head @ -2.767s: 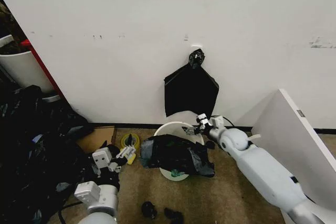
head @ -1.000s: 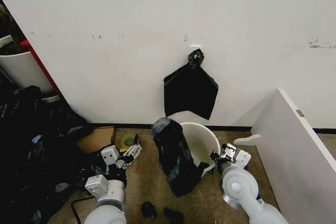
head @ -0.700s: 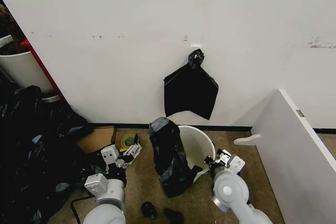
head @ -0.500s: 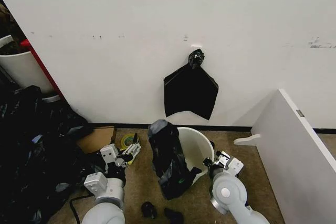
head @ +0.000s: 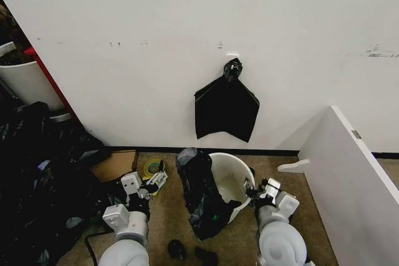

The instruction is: Place the garbage bag over the trash bin.

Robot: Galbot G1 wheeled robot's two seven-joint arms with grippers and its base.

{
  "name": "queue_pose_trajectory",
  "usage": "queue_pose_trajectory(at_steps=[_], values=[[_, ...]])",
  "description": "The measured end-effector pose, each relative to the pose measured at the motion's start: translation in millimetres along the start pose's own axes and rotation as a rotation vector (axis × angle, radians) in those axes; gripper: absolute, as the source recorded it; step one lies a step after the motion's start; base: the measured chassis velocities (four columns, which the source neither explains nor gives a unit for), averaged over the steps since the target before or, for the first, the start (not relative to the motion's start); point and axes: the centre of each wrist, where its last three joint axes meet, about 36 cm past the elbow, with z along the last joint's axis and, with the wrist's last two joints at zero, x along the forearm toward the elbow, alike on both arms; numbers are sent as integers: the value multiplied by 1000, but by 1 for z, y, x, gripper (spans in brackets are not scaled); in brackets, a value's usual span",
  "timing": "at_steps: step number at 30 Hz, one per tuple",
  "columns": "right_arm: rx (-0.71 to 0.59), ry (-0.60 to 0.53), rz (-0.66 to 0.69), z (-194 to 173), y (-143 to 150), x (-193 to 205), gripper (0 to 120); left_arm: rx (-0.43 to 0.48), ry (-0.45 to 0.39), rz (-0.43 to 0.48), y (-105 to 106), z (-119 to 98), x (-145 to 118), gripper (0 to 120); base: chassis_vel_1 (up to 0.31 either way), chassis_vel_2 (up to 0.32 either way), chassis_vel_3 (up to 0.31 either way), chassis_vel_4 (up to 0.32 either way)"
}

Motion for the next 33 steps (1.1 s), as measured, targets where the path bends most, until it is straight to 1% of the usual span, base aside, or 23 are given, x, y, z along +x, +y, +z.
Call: queue_pose_trajectory(at_steps=[2,3,5,6,7,9,11,14,16,18,19,21,22,23,24,26,27,28,29,31,32,33], values=[[23,8,-137,-10,13,12,81,-15,16,0,2,2,-1,100,0,0,0,0],[50,28,-181,-10,18,15,86,-26,36,2,4,3,-1,100,0,0,0,0],[126,58,-217,-6,26,13,93,-36,80,6,5,4,-2,100,0,0,0,0],[186,74,-221,3,27,8,98,-36,105,9,6,4,-2,100,0,0,0,0],[186,74,-221,3,27,8,98,-36,105,9,6,4,-2,100,0,0,0,0],[277,98,-218,18,27,-1,100,-23,145,12,6,5,-2,100,0,0,0,0],[326,121,-218,28,28,-5,99,-14,165,8,6,6,-2,100,0,0,0,0],[362,140,-210,35,30,-9,99,-14,169,1,7,7,-3,100,0,0,0,0],[416,136,-179,41,29,-16,98,-12,173,-4,7,8,-2,100,0,0,0,0],[466,125,-147,46,27,-20,94,-9,175,-6,7,9,-1,100,0,0,0,0],[483,123,-136,47,26,-21,90,-7,174,-6,6,8,-1,100,0,0,0,0],[493,126,-126,49,26,-21,82,-4,173,-5,5,8,-1,100,0,0,0,0],[493,126,-126,49,26,-21,82,-4,173,-5,5,8,-1,100,0,0,0,0],[492,130,-126,50,26,-20,77,-2,172,-4,4,9,-1,100,0,0,0,0],[490,133,-126,50,25,-20,75,0,173,-4,3,9,-1,100,0,0,0,0],[461,147,-131,49,25,-18,65,5,177,-2,1,11,0,100,0,0,0,0],[448,153,-134,48,25,-18,64,7,178,-2,1,11,0,100,0,0,0,0],[416,167,-138,46,25,-17,57,9,180,-1,-1,12,1,100,0,0,0,0],[416,167,-138,46,25,-17,57,9,180,-1,-1,12,1,100,0,0,0,0],[383,183,-139,43,24,-16,50,7,181,-2,-2,13,2,100,0,0,0,0],[362,192,-141,40,23,-16,43,7,180,-2,-3,14,2,100,0,0,0,0],[358,194,-141,40,22,-15,41,7,180,-2,-3,14,2,100,0,0,0,0]])
